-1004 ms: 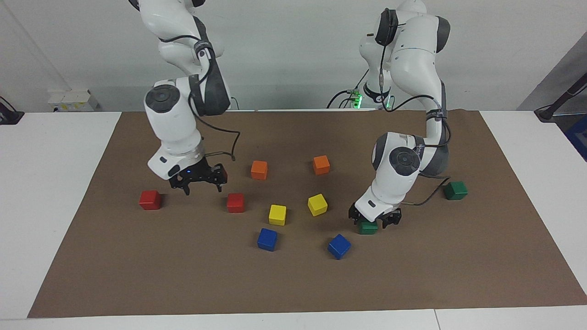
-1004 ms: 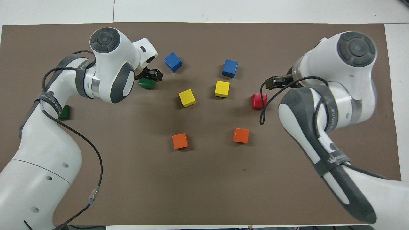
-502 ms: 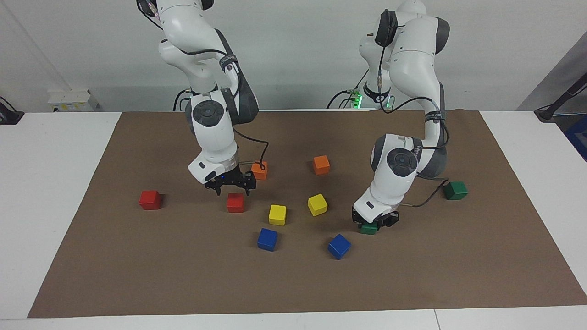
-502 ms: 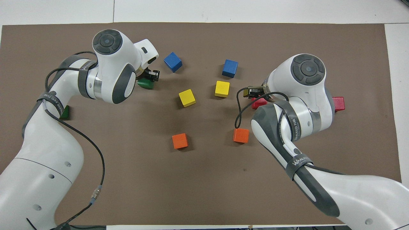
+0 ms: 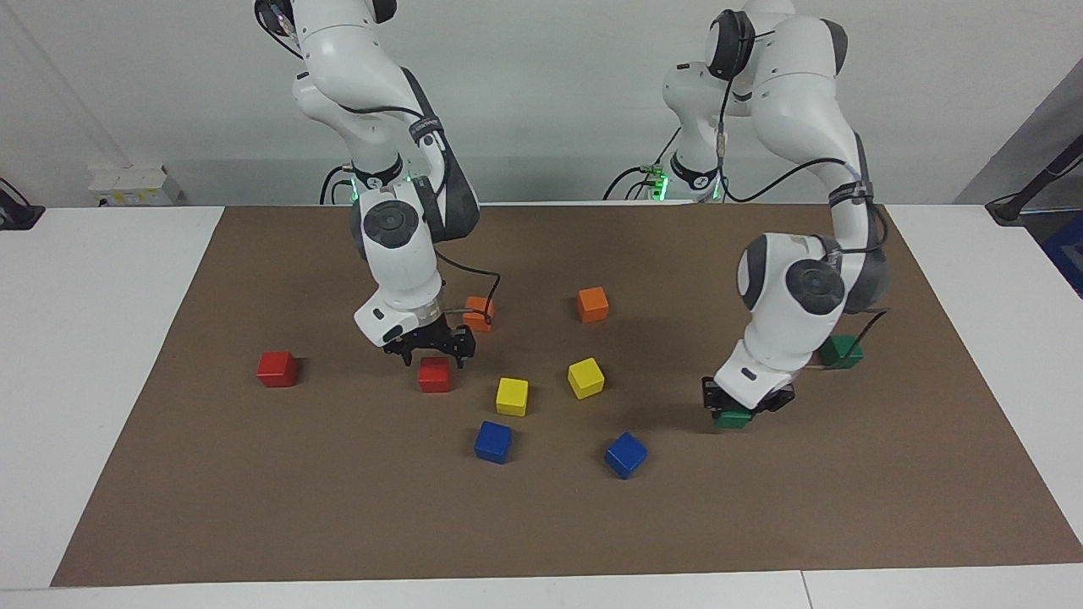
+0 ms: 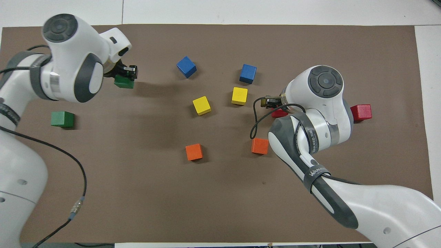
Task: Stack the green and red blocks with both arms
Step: 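Carry both held blocks toward the placed blocks with both grippers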
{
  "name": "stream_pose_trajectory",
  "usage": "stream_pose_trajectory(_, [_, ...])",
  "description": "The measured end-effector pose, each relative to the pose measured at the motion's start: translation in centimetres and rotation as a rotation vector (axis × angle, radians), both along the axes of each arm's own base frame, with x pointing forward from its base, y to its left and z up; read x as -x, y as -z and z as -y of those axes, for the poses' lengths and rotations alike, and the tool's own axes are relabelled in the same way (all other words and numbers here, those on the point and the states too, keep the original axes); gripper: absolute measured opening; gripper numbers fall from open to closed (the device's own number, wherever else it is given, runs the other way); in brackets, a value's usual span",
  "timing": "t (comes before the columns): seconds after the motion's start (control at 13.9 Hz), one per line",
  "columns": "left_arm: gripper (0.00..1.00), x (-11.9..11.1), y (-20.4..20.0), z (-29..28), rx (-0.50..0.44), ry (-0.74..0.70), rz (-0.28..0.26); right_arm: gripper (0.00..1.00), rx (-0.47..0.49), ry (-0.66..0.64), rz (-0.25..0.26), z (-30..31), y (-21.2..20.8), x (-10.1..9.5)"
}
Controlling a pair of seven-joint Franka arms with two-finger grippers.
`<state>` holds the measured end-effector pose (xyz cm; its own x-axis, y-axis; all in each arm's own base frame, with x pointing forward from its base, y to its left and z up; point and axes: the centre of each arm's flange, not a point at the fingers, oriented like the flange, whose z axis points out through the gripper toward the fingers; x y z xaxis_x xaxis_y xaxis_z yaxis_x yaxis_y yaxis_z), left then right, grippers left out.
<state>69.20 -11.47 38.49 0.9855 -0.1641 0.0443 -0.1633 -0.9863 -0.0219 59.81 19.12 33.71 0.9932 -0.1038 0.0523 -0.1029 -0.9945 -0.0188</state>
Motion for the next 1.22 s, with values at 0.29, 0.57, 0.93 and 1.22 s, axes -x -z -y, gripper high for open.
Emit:
stream_pose_trajectory(0.29, [0.55, 2.8, -3.4, -13.3, -0.018, 0.079, -0.024, 1.00, -0.002, 0.000, 0.006, 0.1, 1.9, 0.3])
stream_pose_trajectory(0.57, [0.55, 5.8, -1.8, -20.3, -0.004, 0.127, -0.058, 0.92, -0.002, 0.000, 0.007, 0.3, 3.3, 0.8])
stream_pose_trajectory(0.93, [0.55, 8.9, -0.1, -21.7, 0.008, 0.129, -0.016, 0.55, 0.001, 0.004, 0.005, 0.8, 3.2, 0.6])
stream_pose_trajectory(1.22, [0.55, 10.2, -0.1, -23.3, 0.041, 0.111, 0.022, 0.55, 0.016, -0.060, -0.008, 5.9, -0.5, -2.3])
